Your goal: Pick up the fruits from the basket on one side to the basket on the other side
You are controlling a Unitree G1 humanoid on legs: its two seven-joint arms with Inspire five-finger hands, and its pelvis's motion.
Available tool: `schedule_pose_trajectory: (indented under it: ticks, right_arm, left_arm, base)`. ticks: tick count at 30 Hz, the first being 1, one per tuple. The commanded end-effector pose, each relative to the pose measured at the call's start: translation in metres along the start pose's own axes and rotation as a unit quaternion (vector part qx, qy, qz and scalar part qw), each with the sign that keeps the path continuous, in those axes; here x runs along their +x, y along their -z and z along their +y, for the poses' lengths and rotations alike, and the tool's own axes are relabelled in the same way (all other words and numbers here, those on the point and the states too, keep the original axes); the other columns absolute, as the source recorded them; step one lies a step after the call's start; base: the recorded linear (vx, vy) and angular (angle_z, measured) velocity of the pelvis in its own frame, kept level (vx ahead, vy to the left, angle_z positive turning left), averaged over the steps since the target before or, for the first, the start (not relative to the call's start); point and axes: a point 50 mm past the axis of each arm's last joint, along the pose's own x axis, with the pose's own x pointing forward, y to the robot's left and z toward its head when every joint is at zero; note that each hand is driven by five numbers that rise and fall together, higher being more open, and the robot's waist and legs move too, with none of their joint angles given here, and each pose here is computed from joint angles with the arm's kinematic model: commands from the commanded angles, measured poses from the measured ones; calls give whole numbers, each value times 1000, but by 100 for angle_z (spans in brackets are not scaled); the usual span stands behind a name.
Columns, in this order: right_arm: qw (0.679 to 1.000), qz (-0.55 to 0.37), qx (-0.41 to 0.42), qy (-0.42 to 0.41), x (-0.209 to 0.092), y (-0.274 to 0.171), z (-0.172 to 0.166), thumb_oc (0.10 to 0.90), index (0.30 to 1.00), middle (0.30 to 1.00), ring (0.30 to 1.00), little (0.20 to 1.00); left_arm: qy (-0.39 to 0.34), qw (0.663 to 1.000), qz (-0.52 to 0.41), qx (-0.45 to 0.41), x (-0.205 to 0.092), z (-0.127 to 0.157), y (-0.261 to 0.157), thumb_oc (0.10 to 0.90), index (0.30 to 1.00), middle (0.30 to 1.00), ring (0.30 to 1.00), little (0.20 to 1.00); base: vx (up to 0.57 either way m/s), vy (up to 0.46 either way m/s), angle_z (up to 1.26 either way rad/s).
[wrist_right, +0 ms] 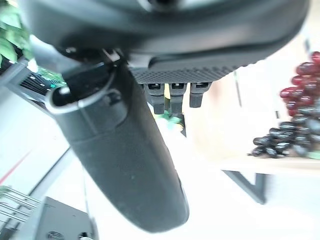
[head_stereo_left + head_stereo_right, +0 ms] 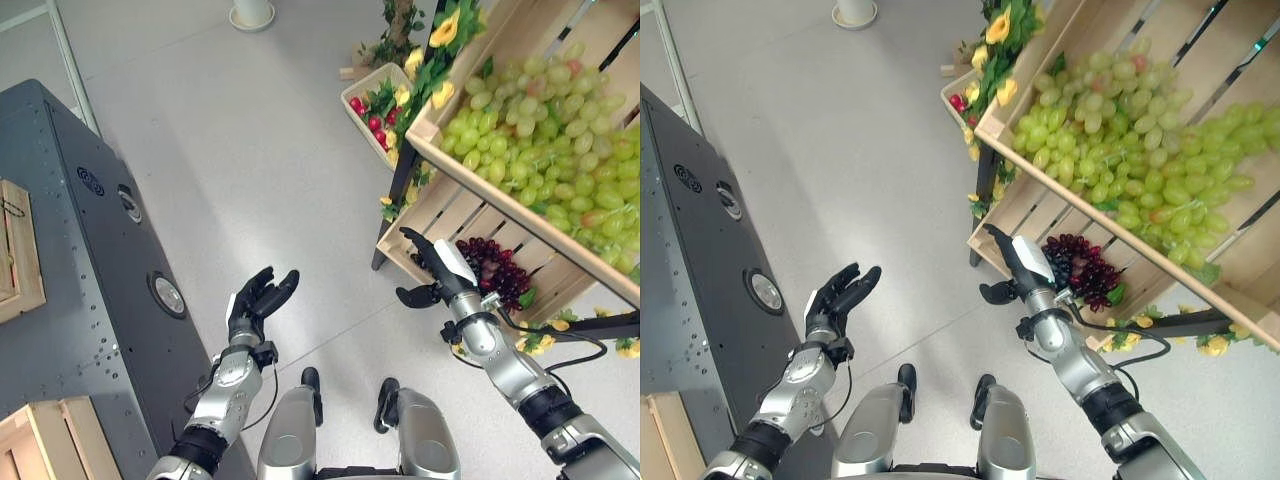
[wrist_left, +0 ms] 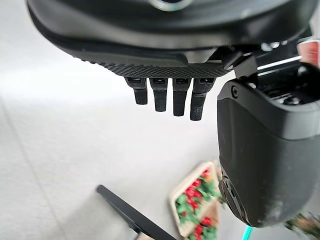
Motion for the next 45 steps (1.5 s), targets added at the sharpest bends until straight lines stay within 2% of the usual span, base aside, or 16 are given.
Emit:
schedule_pose_trajectory:
  ticks: [1,5,9,12,18,19,22,26,28,33,38,43,45]
  right_arm:
    - [999,-48,14,2,-3,-12,4,800,900,900,900,900]
    - [995,21,91,-47,-23,7,40,800,900,900,900,900]
    - [988,60,121,-81,-38,18,61,800,900,900,900,900]
    - [980,86,134,-123,-46,23,77,800,900,900,900,900]
    - [958,148,174,-172,-60,33,103,800,900,900,900,900]
    - [954,151,172,-192,-63,33,108,800,900,900,900,900]
    - [951,142,163,-221,-62,31,109,800,900,900,900,900]
    - [941,142,160,-261,-61,32,111,800,900,900,900,900]
    - [938,152,157,-270,-61,36,109,800,900,900,900,900]
    - [945,182,156,-224,-50,53,83,800,900,900,900,900]
    - [929,251,181,-201,-78,82,88,800,900,900,900,900]
    - [912,321,200,-161,-96,95,103,800,900,900,900,900]
    - [909,326,195,-172,-99,95,109,800,900,900,900,900]
  left_arm:
    - [18,1000,-8,12,-6,0,7,800,900,900,900,900]
    - [6,998,45,39,-11,12,35,800,900,900,900,900]
    - [-18,997,66,43,-14,21,51,800,900,900,900,900]
    - [-51,989,110,89,-18,27,70,800,900,900,900,900]
    - [-80,958,218,167,-33,46,110,800,900,900,900,900]
    - [-83,944,255,191,-40,54,120,800,900,900,900,900]
    - [-99,925,292,221,-47,69,128,800,900,900,900,900]
    - [-120,920,299,225,-53,85,130,800,900,900,900,900]
    - [-111,921,298,224,-54,84,130,800,900,900,900,900]
    - [-100,923,299,219,-48,81,128,800,900,900,900,900]
    - [-105,919,308,223,-66,86,143,800,900,900,900,900]
    - [-42,934,226,273,-30,62,111,800,900,900,900,900]
    - [-23,934,202,295,-21,54,103,800,900,900,900,900]
  base:
    - [43,-31,9]
    - [32,-52,3]
    - [1,-66,9]
    - [-15,-95,3]
    - [-11,-130,-1]
    - [-47,-232,4]
    - [-43,-213,1]
    - [-66,-296,8]
    - [-240,-218,37]
    - [-333,-168,81]
    - [-281,98,9]
    - [-415,172,75]
    - [-432,114,46]
